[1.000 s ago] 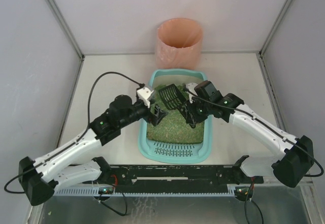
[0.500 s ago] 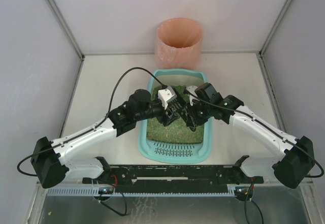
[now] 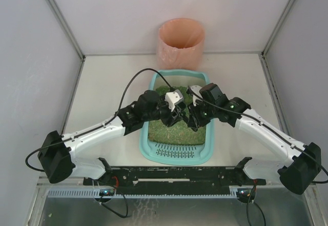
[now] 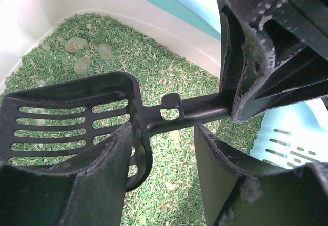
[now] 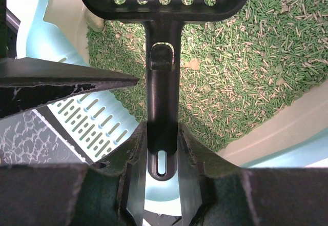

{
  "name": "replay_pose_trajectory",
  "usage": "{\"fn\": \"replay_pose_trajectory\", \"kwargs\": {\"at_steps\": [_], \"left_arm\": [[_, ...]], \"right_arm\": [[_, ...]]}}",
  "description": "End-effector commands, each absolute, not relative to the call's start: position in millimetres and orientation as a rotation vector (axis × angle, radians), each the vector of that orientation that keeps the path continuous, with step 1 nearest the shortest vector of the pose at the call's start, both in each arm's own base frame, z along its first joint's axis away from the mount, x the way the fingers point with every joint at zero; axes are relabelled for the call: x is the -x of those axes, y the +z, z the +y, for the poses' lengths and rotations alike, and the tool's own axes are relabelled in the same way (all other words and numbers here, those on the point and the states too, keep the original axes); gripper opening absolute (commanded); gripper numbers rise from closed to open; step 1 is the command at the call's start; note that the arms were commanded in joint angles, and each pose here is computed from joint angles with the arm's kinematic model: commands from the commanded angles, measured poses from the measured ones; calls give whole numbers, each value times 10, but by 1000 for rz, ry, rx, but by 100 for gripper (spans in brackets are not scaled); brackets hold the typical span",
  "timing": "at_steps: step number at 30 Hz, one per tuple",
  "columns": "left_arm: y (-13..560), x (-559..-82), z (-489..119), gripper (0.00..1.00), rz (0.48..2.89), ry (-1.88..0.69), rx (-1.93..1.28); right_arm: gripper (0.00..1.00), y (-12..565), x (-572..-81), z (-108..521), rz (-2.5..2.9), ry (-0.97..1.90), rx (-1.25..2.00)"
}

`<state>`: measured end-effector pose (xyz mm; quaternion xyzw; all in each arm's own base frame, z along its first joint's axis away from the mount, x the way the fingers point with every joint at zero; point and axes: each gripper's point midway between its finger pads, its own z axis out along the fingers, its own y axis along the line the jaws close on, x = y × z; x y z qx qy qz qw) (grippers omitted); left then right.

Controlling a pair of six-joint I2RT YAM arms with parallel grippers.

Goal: Clean the litter box

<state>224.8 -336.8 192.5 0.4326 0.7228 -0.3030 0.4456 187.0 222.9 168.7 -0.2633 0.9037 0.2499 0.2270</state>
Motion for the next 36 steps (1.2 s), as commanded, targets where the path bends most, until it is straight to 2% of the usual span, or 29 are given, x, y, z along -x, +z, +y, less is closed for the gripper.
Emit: {"fn": "replay_pose_trajectory", "kwargs": {"at_steps": [1, 12, 26, 31, 36], "left_arm": [[2182, -2293, -3465, 55, 1713, -756, -1070], [2069, -2291, -3353, 56, 1737, -707, -1060], [2043, -2360, -3324, 51, 1749, -668, -1035], [2028, -2410, -3297, 42, 1766, -634, -1023], [2005, -2420, -3311, 25, 1780, -632, -1027]], "right_arm": [[0, 1872, -1976, 2254, 2398, 695, 687], [0, 1927, -2017, 2108, 2370, 611, 669], [0, 1993, -1921, 2143, 2322, 648, 763], [0, 1992, -1888, 2144, 2309, 634, 801], [0, 2032, -1912, 2127, 2289, 618, 787]]}}
